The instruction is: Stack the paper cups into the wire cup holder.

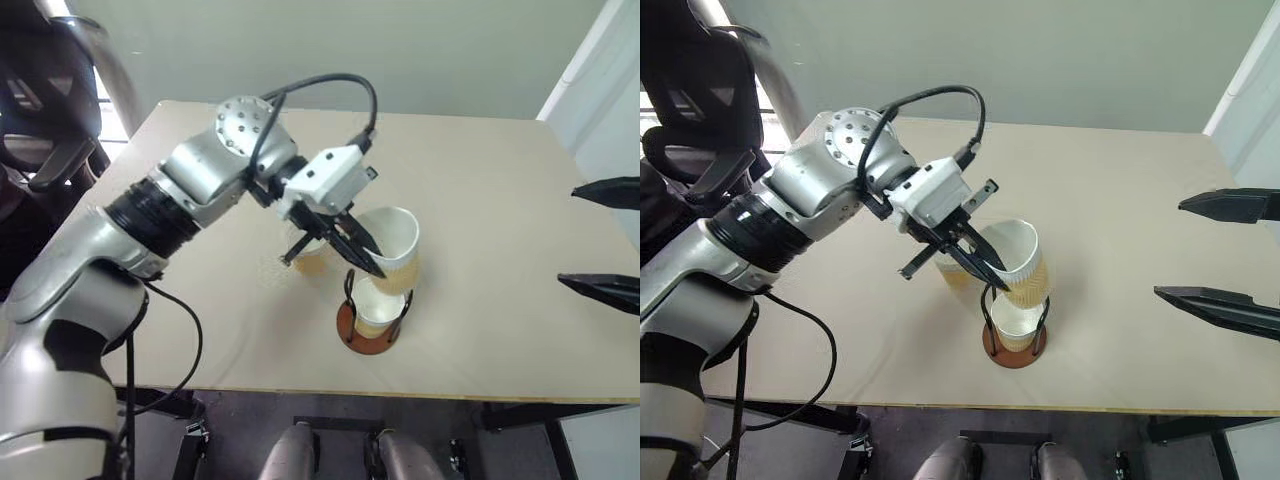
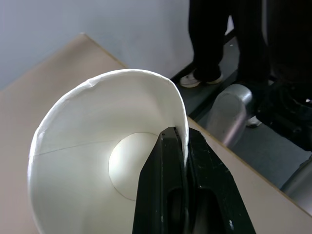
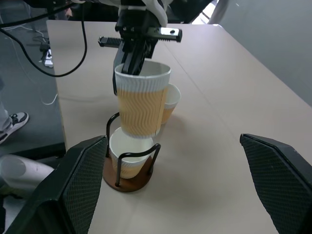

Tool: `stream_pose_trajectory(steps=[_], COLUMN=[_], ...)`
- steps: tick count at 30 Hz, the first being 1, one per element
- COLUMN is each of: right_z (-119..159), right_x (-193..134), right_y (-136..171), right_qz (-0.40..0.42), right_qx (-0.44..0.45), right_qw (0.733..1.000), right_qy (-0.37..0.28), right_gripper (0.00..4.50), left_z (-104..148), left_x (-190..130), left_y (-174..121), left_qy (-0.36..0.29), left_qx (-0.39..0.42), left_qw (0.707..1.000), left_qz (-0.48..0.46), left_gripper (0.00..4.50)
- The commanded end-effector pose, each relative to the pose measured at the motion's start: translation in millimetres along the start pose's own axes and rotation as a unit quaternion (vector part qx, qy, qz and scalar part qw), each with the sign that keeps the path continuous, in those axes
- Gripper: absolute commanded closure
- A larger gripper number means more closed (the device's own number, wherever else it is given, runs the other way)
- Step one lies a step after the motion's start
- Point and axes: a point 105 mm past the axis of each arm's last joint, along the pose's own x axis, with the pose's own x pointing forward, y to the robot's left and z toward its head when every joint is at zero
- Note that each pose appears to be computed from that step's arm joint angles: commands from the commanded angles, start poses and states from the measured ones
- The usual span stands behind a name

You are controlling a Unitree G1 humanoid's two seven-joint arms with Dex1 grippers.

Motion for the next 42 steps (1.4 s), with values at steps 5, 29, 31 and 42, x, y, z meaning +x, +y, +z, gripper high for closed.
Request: stream_pose_trajectory(steps=[5,29,31,42], right_z=[10,3,2,0], right_x=[-9,-12,-11,-9], right_y=[3,4,4,2], right_qz=[-0.023,-0.042,-0.043,-0.043], right_qx=[-0.022,-0.016,-0.017,-0.017], right_qw=[0.999,0.999,0.999,0.999], right_qy=[0.002,0.017,0.020,0.023], right_gripper=[0.00,0.00,0.00,0.00], left_z=[-7,-41,-41,-35], left_x=[2,15,17,15], left_y=[-7,-6,-6,11], left_qy=[0.024,0.061,0.054,0.027], left_qx=[0.007,0.006,0.001,0.005], left_qw=[0.999,0.997,0.998,1.000], left_qz=[-0.030,-0.039,-0.039,-0.001], left_gripper=[4.48,4.48,4.48,1.49])
